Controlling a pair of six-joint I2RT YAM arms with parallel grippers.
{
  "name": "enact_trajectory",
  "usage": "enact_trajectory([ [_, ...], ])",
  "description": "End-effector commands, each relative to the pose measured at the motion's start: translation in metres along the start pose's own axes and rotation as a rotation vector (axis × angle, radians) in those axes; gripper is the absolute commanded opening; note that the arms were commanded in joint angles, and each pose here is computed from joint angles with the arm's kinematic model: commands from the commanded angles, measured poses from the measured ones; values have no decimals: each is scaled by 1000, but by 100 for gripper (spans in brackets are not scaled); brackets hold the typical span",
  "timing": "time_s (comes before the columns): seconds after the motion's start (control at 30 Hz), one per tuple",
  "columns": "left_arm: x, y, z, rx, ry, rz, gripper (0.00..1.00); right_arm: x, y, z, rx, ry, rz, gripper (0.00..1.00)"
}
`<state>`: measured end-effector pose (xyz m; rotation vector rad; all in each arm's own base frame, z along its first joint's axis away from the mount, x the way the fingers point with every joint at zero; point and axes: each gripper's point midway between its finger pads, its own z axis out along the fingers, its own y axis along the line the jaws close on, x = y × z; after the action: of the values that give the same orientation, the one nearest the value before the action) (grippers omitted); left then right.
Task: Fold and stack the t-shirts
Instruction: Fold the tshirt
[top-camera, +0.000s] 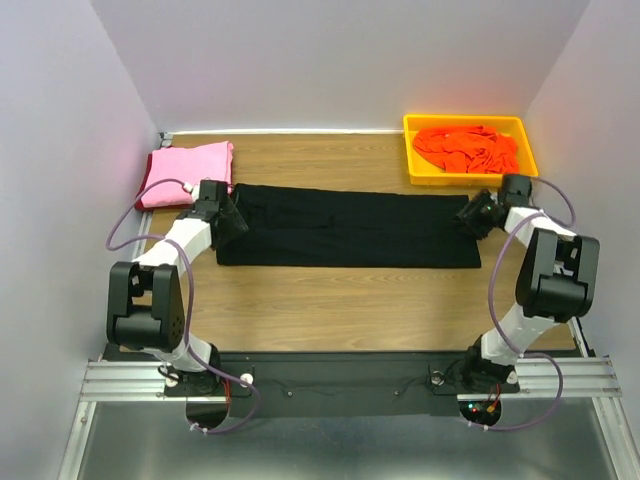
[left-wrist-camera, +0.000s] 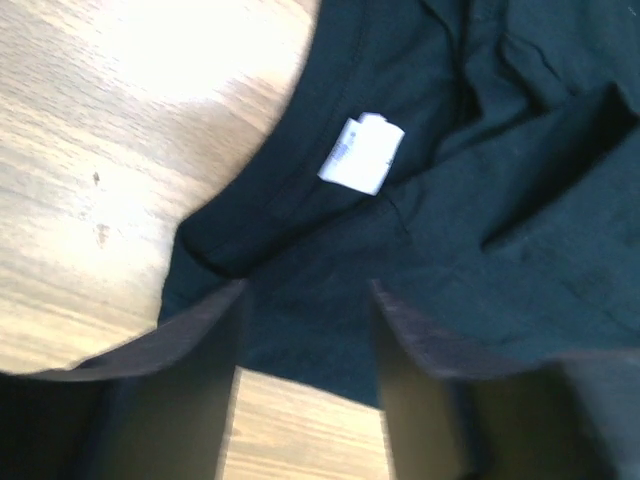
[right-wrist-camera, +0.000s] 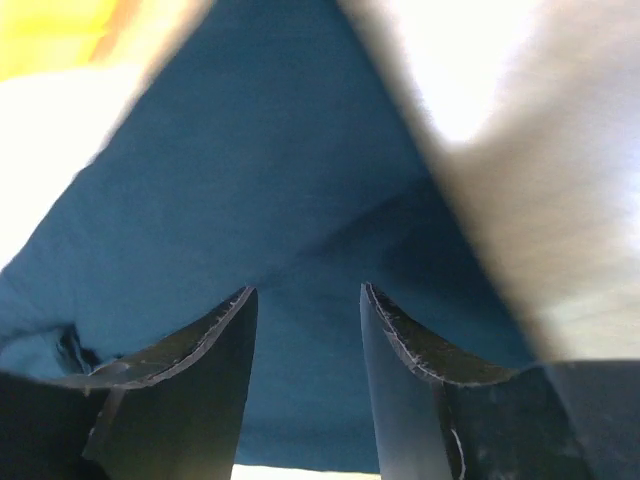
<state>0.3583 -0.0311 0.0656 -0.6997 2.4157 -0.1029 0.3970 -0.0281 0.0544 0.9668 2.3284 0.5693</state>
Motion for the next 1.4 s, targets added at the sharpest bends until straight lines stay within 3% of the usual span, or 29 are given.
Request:
enact_trajectory([
  [0.0,-27,-31,-34,22,-144,48,69,9,47,-5,56,-5,-259,53],
  [0.07,-37,-46,-45,11,-201,76,71,20,47,-2,134,2,-338,57],
  [0.23,-27,-101,-42,54,-205,173,71,7,47,-2,239,-38,-433,59],
  [0.43,-19,-148,-14,40,-203,287,58,29,45,18,275,42,-496,59],
  [0.6,-15,-162,18,35,-187,323,54,34,35,30,310,61,-506,59],
  [0.8,-2,-168,61,-3,-140,409,57,52,7,30,377,112,-490,59],
  [1.07,7,-177,81,39,-97,563,65,142,-59,-17,468,385,-413,60],
  [1.37,-9,-224,115,86,-86,717,74,245,-35,-73,409,582,-530,62],
])
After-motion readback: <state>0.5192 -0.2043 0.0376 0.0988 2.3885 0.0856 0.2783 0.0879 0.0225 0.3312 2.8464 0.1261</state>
